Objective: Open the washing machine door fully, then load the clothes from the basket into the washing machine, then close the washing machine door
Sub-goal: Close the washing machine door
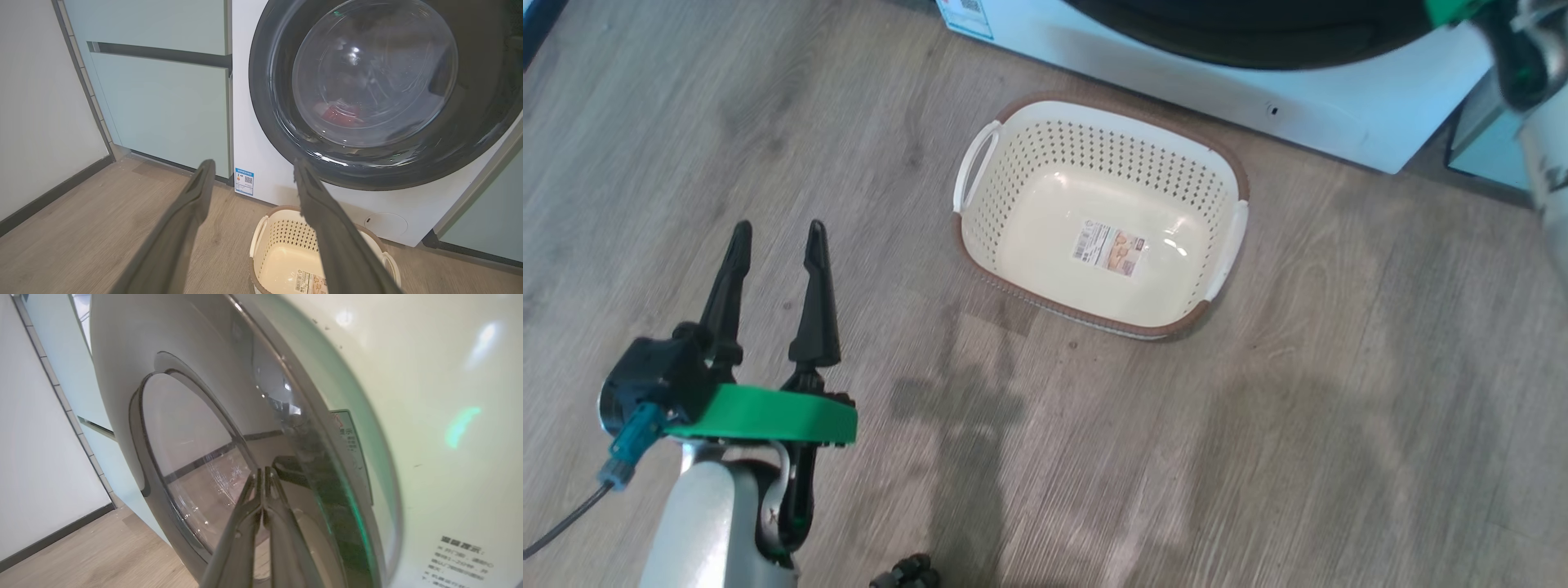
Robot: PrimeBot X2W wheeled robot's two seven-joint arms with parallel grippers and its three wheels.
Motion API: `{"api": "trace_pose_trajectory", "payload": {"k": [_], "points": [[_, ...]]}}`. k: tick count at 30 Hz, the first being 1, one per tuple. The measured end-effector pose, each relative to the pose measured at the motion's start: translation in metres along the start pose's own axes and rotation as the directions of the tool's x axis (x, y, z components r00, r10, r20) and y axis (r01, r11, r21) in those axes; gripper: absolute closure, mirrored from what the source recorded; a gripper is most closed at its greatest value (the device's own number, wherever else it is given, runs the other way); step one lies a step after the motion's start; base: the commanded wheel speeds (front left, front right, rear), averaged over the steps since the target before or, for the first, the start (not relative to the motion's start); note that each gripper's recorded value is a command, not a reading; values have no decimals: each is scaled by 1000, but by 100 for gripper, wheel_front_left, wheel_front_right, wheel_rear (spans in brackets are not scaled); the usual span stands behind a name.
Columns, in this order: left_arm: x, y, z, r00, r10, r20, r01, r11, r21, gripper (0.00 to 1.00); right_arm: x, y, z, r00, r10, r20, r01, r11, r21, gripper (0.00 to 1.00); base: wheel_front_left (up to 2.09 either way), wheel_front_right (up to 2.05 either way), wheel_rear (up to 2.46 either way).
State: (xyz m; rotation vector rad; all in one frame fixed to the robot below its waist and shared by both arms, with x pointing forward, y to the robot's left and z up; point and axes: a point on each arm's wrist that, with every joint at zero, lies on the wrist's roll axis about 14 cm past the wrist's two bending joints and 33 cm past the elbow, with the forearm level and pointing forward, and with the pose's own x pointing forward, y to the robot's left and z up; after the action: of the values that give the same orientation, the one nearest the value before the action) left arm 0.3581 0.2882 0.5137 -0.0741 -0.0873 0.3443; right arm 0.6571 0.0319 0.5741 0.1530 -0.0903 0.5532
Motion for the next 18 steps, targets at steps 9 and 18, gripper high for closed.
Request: {"api": "trace_pose_trajectory", "payload": {"k": [9,18], "points": [[5,2,1,1000,10,4,-10,1000,-1,0,18,-20,-6,999,-44,-31,44,999,-1,100,0,0,0],[9,-1,1,1000,3,8,-3,1000,-7,0,18,-25,-17,996,-60,-61,60,998,-10,100,0,0,0]]}}
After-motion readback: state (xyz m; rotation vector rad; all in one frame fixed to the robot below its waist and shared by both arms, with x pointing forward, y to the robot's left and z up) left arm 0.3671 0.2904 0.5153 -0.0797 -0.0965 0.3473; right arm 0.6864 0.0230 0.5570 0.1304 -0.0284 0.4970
